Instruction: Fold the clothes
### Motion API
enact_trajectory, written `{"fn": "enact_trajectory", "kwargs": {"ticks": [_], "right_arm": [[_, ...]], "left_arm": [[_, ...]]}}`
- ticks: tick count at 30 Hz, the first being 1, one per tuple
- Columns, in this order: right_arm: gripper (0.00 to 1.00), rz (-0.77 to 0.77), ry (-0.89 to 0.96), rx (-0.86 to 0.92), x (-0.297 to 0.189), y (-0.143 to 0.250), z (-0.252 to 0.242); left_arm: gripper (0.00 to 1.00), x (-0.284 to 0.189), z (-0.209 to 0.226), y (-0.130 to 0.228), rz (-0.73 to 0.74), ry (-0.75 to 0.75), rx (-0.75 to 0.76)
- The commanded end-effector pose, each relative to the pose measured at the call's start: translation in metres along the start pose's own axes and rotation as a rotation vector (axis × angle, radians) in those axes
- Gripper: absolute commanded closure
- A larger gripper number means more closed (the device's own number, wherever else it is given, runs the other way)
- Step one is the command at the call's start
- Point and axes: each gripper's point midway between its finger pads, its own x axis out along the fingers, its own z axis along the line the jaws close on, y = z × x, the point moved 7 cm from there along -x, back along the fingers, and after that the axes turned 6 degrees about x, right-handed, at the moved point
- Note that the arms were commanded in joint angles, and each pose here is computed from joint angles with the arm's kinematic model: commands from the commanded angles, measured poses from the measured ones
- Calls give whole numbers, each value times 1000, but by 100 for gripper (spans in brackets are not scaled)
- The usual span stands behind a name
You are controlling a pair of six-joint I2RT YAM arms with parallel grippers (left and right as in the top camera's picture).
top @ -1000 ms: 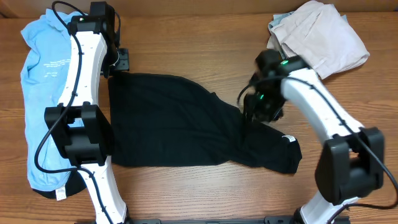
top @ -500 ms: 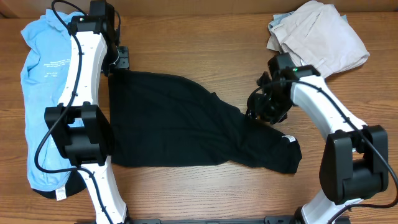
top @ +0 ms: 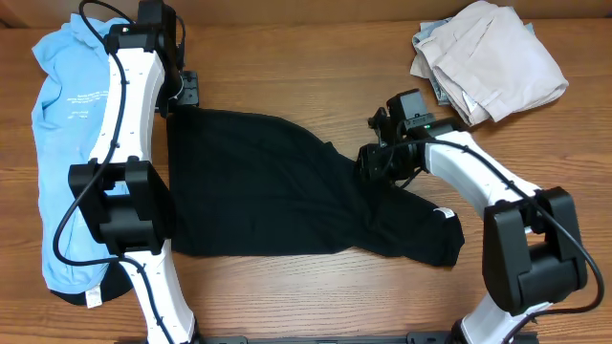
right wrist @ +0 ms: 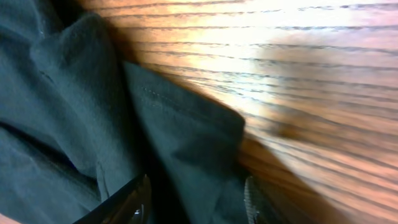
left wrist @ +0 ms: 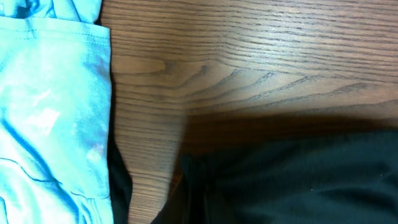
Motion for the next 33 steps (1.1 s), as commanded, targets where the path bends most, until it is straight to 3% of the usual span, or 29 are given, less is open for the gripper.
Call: {"fn": "enact_trajectory", "kwargs": {"ticks": [1,11,17,23,30,33], "right_arm": [[56,-3,7,-15,7,0,-1],[60,22,10,-9,23,1,-6],[71,42,-8,-3,28,2,-6],[74,17,-13,1,19,-8,-5],[96,18,-15,3,15,-12,-2],[96,-2,-19,6,7,-17,-2]], "left_arm": [[96,-6,2,-4,-24,-6,-4],[96,-6,2,-4,-22,-6,-3],[96,-6,2,-4,-22,-6,-3],[96,-6,2,-4,-22,-6,-3],[96,-6,2,-4,-25,-6,-3],[96,-6,2,-4,-25,-6,-3]]}}
